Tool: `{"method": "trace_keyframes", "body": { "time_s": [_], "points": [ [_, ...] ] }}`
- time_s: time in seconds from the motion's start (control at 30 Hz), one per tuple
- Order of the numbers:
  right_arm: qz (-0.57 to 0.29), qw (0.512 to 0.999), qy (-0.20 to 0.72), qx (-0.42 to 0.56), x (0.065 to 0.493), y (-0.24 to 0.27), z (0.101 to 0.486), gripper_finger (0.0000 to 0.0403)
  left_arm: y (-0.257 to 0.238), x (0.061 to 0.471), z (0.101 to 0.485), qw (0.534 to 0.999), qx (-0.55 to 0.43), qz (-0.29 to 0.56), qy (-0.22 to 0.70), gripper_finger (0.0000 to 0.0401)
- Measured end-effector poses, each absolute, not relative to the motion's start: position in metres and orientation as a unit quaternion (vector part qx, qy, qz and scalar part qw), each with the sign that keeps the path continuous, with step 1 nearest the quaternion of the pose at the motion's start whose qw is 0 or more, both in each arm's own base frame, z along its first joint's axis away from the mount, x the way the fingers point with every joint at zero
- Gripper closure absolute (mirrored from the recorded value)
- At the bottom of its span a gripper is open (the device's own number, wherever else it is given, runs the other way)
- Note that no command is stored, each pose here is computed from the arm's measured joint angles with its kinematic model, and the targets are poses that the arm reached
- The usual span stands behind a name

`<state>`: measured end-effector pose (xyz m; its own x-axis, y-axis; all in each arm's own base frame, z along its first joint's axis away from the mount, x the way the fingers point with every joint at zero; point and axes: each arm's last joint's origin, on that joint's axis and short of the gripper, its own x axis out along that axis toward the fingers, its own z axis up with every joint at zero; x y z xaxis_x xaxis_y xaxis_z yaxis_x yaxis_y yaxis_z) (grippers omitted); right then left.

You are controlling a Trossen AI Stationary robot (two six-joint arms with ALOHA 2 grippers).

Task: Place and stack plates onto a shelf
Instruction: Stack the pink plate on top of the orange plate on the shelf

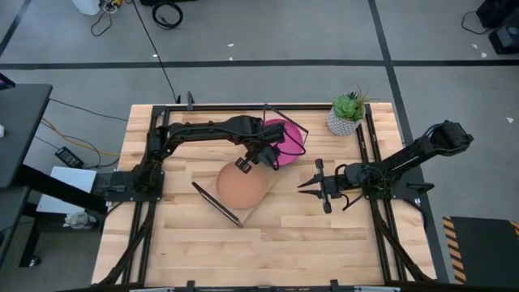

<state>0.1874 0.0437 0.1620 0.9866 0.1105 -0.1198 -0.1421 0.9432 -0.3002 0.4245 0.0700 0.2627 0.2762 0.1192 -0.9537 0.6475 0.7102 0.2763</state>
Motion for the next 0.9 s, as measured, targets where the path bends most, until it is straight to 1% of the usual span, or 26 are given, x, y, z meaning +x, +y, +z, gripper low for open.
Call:
{"method": "trace_keyframes", "body": {
  "time_s": [0.17, 0.33, 0.4, 0.47, 0.53, 0.73, 0.9],
  "points": [
    [0.064, 0.985, 0.051, -0.154, 0.187, 0.044, 0.162, 0.0332, 0.07, 0.424, 0.263, 0.727, 0.332, -0.18, 0.574, 0.0299],
    [0.064, 0.985, 0.051, -0.154, 0.187, 0.044, 0.162, 0.0332, 0.071, 0.425, 0.263, 0.727, 0.335, -0.158, 0.579, 0.0299],
    [0.064, 0.985, 0.051, -0.154, 0.187, 0.044, 0.162, 0.0332, 0.074, 0.428, 0.265, 0.738, 0.332, -0.135, 0.571, 0.0299],
    [0.064, 0.985, 0.051, -0.154, 0.187, 0.044, 0.162, 0.0332, 0.078, 0.434, 0.264, 0.761, 0.314, -0.104, 0.558, 0.0302],
    [0.064, 0.985, 0.051, -0.152, 0.187, 0.044, 0.162, 0.0332, 0.083, 0.439, 0.257, 0.772, 0.296, -0.084, 0.556, 0.0306],
    [0.068, 0.986, 0.051, -0.142, 0.187, 0.044, 0.162, 0.0332, 0.088, 0.444, 0.234, 0.748, 0.295, -0.071, 0.59, 0.0317],
    [0.069, 0.986, 0.054, -0.145, 0.187, 0.044, 0.161, 0.0332, 0.08, 0.442, 0.227, 0.729, 0.293, -0.093, 0.612, 0.0319]
  ]
}}
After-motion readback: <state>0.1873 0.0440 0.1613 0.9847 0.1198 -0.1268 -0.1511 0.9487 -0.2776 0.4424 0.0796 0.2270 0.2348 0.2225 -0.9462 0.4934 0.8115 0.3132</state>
